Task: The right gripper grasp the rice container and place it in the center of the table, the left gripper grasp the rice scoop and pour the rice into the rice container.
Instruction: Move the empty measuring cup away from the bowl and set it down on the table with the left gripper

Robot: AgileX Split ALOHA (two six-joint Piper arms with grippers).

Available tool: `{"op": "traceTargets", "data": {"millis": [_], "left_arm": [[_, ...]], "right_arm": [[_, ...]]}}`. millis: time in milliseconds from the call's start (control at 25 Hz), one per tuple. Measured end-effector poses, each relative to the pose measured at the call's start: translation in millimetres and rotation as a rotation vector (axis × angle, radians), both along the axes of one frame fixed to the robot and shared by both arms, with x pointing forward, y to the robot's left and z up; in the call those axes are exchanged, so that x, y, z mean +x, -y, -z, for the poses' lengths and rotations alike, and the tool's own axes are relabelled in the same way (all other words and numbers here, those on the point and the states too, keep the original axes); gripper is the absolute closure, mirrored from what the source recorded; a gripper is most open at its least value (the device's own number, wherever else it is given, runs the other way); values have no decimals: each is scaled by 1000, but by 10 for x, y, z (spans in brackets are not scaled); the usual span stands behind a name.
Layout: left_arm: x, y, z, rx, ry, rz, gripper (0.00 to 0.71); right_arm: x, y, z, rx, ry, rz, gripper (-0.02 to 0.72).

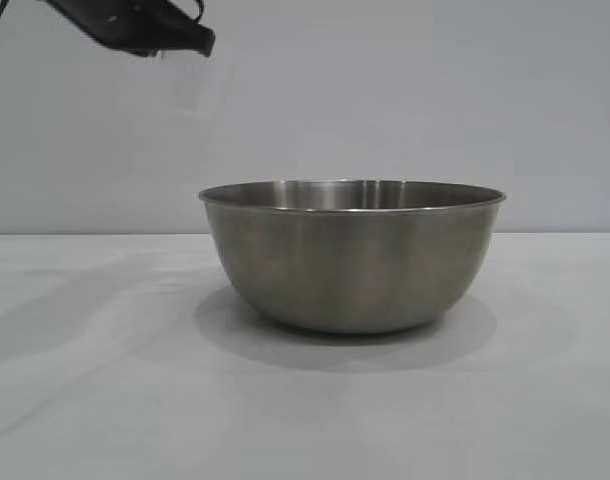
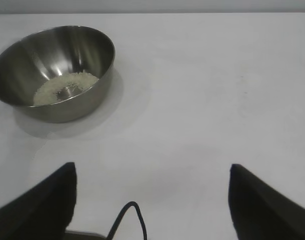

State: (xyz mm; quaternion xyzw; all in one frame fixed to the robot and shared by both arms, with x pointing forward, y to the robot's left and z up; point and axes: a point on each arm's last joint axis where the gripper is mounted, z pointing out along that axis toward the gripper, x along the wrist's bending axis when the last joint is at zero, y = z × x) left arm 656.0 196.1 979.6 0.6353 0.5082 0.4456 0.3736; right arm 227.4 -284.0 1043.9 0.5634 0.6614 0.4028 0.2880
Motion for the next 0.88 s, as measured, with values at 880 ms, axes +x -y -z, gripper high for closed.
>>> {"op": "traceTargets", "data": {"millis": [880], "left_arm": [[-798,-230,779,-164,0,6,710]], "right_arm": [[0,0,0,0,0,0,135]]}}
